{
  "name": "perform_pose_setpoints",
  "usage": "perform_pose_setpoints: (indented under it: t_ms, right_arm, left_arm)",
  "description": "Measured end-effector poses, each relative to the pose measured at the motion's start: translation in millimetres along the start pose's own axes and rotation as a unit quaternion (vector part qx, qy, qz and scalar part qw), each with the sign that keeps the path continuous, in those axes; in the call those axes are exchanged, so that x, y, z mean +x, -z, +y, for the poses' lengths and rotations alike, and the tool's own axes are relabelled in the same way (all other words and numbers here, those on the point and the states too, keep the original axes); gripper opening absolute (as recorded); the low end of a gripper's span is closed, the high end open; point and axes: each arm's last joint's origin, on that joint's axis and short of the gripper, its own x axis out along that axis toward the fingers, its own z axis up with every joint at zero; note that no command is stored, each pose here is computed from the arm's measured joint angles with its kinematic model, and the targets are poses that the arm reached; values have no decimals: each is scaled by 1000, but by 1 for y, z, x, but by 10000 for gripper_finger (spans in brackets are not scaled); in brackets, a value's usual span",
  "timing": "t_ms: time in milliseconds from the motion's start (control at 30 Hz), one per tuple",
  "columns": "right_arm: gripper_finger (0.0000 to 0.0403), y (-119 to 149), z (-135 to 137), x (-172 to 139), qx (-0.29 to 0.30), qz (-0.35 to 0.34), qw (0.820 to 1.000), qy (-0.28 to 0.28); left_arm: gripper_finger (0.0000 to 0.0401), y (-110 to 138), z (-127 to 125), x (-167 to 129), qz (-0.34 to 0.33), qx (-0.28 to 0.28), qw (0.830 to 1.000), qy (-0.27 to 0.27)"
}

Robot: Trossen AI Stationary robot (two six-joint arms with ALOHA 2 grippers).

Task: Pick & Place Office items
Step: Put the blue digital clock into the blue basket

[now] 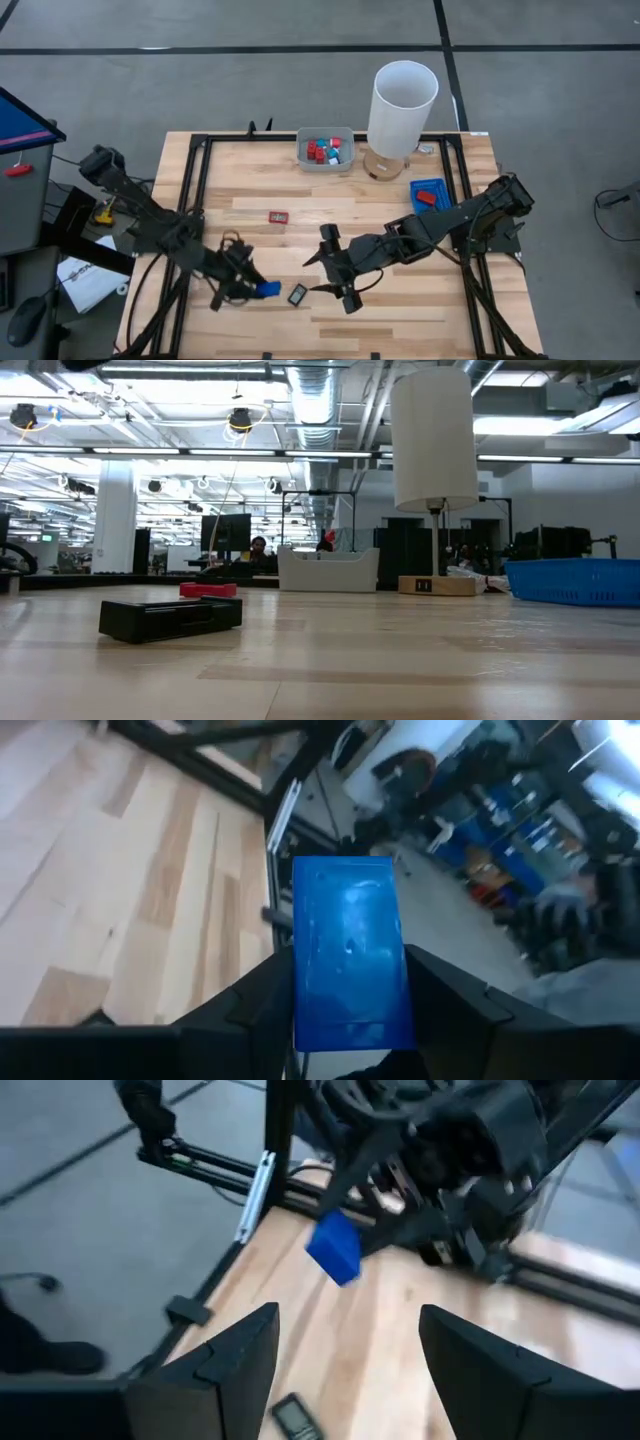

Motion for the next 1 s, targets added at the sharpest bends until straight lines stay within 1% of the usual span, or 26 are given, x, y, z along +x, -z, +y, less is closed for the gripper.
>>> perform_pose_setpoints:
  t_ms: [100,200,333,467,567,667,767,833,1000]
  right_arm:
    - [234,-4,-1,-2,-23,-6,999,28]
    - [234,-4,-3,-2,-34,-6,999,42]
    - [234,-5,-8,3,-50,-17,997,61]
    - [234,-8,-12,3,-54,-30,996,68]
    - [234,-7,-13,4,-54,-28,996,67]
    - [234,-9,-15,4,-57,-39,996,59]
    - [234,-5,-16,16,-58,-40,996,49]
    - [234,1,-13,24,-61,-30,997,36]
    - [234,-5,-12,34,-61,-63,995,38]
  left_arm:
    - [157,-18,3,-4,-33,-17,999,24]
    - [156,-30,7,-4,-56,-35,997,44]
    - [169,-35,12,2,-67,-43,996,50]
    - [163,-35,15,9,-68,-55,995,52]
    - [157,-36,14,10,-72,-60,994,57]
    - [163,-36,16,11,-71,-61,994,54]
    - [171,-39,16,11,-82,-62,993,59]
    - [170,-40,17,11,-86,-63,993,58]
    - [158,-42,17,11,-91,-64,992,60]
